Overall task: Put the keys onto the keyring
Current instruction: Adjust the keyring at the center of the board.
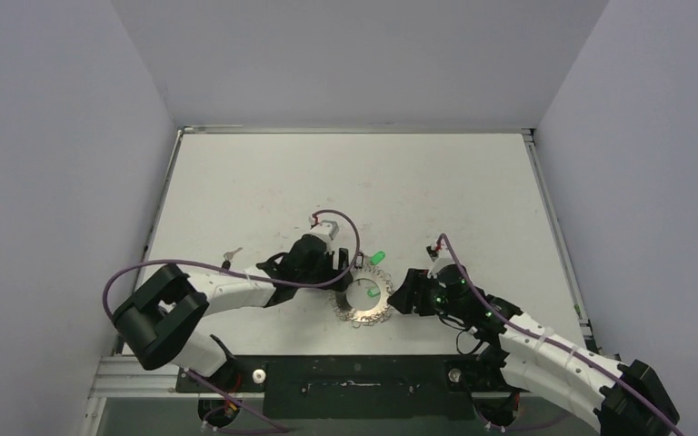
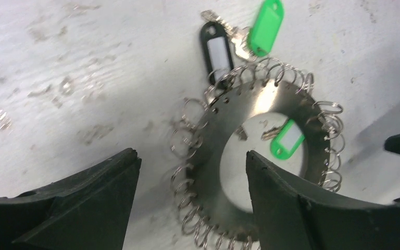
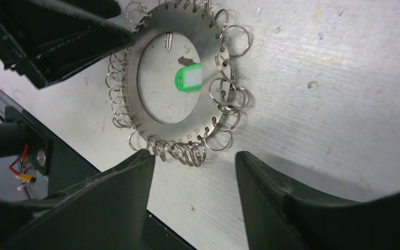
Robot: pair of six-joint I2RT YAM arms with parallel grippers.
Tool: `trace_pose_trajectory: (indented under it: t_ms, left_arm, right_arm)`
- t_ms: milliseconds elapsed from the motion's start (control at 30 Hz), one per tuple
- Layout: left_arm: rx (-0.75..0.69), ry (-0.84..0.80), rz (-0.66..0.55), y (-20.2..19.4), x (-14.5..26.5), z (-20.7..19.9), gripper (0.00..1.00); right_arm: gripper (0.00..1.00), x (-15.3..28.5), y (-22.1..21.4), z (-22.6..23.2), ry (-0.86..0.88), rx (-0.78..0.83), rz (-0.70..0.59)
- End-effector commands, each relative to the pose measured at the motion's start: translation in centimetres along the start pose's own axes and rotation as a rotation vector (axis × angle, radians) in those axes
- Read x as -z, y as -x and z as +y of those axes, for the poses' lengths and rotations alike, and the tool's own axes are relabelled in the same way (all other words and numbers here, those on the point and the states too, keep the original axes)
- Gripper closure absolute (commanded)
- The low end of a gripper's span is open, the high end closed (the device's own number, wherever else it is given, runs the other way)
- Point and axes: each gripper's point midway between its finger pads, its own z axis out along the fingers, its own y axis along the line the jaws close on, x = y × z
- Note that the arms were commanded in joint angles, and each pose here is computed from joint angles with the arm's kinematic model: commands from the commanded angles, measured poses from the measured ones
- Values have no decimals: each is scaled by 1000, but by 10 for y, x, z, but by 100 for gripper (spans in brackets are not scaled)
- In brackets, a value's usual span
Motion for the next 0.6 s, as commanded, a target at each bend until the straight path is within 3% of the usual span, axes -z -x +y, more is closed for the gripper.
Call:
trace_pose_trajectory:
  t_ms: [0, 133, 267, 400, 567]
  left_arm:
    - [37, 85, -50, 2, 30, 21, 24]
    - [113, 63, -55, -10, 51, 25, 15]
    - [249, 17, -56, -26, 63, 28, 14]
    - [341, -101, -27, -44, 65, 16, 20]
    - [352, -141, 26, -52, 57, 7, 26]
  right_arm:
    - [36, 12, 14, -12, -107, 46, -29]
    - [31, 4, 18, -9, -109, 64, -11]
    - [31, -10, 23, -4, -87, 80, 12]
    - [37, -22, 19, -4, -82, 84, 55]
    - [52, -26, 10, -8, -76, 64, 82]
